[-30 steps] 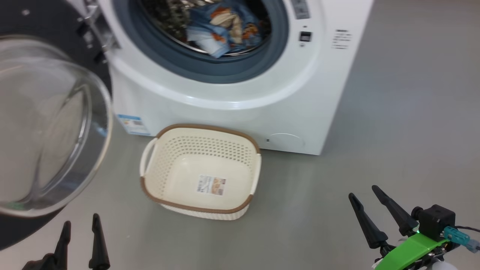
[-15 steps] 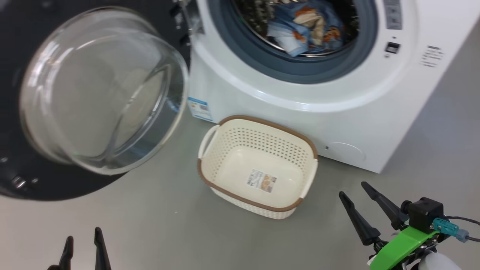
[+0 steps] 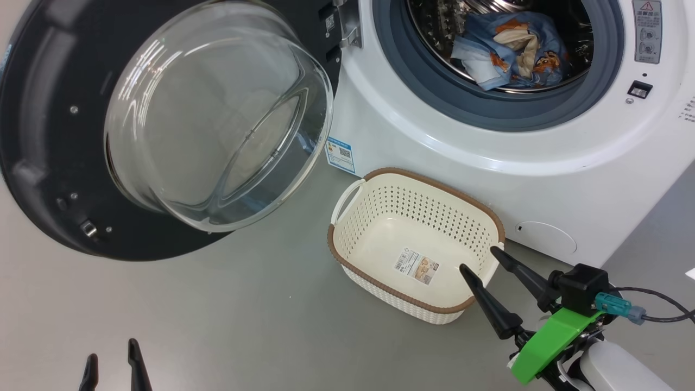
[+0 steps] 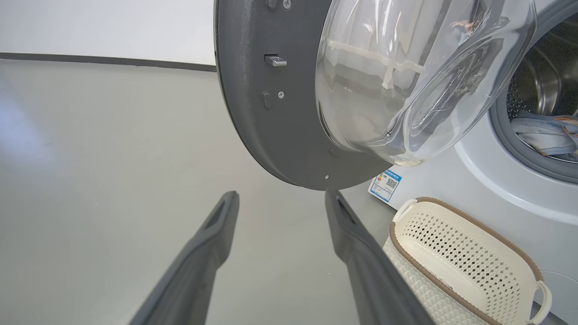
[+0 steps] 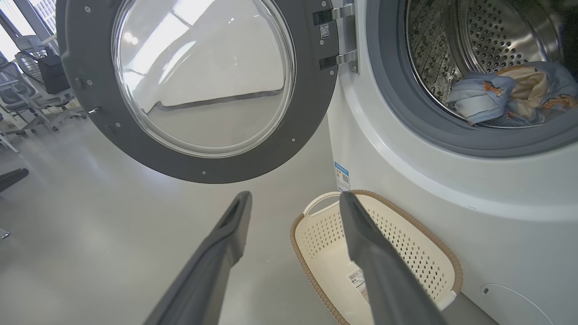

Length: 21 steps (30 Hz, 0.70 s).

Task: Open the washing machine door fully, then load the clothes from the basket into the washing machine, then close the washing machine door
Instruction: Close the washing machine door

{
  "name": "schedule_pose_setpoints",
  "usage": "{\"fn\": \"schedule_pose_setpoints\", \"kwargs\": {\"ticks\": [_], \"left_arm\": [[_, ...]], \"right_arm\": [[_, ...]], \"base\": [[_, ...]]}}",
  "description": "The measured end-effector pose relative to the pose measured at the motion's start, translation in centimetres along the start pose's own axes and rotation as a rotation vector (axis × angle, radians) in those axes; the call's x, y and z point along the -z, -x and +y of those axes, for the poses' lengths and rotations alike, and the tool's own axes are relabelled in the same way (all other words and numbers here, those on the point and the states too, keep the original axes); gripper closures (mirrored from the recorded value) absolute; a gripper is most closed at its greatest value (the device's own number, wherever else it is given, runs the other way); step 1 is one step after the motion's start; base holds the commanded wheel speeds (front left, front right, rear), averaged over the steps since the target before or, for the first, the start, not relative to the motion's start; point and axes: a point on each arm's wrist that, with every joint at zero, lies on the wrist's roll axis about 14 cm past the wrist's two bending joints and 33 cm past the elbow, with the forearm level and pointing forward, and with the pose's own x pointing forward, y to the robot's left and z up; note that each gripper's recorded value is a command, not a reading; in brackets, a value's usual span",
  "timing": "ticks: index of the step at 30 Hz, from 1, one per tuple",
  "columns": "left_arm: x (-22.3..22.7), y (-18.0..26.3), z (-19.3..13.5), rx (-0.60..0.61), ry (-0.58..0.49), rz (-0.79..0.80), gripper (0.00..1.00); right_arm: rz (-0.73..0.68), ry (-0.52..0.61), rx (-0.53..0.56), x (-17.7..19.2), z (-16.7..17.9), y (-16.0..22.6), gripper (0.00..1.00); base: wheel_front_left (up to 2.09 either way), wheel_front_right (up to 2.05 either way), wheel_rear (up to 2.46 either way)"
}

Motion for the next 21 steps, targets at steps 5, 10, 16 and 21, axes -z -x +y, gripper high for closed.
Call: {"fn": "schedule_pose_setpoints", "kwargs": {"ticks": [5, 10, 16, 21], "left_arm": [[-0.5, 0.0, 0.0, -0.006, 0.005, -0.016, 0.00], [-1.6, -0.2, 0.0, -0.011, 0.060, -0.050, 0.95], [-6.9, -0.9, 0.4, 0.007, 0.087, -0.216, 1.00], [-14.8, -2.6, 0.2, 0.056, 0.093, -0.448, 1.00]], "right_arm": [[0.006, -0.004, -0.011, 0.1, 0.2, -0.4, 0.00], [0.019, -0.011, -0.021, 0.5, 0.6, -0.3, 0.00], [0.009, -0.013, -0.004, 0.2, 0.1, -0.3, 0.00], [0.008, -0.022, 0.012, 0.3, -0.6, -0.2, 0.00]], "base": [[0.00, 0.00, 0.00], [0.00, 0.00, 0.00], [0.00, 0.00, 0.00], [0.00, 0.00, 0.00]]}}
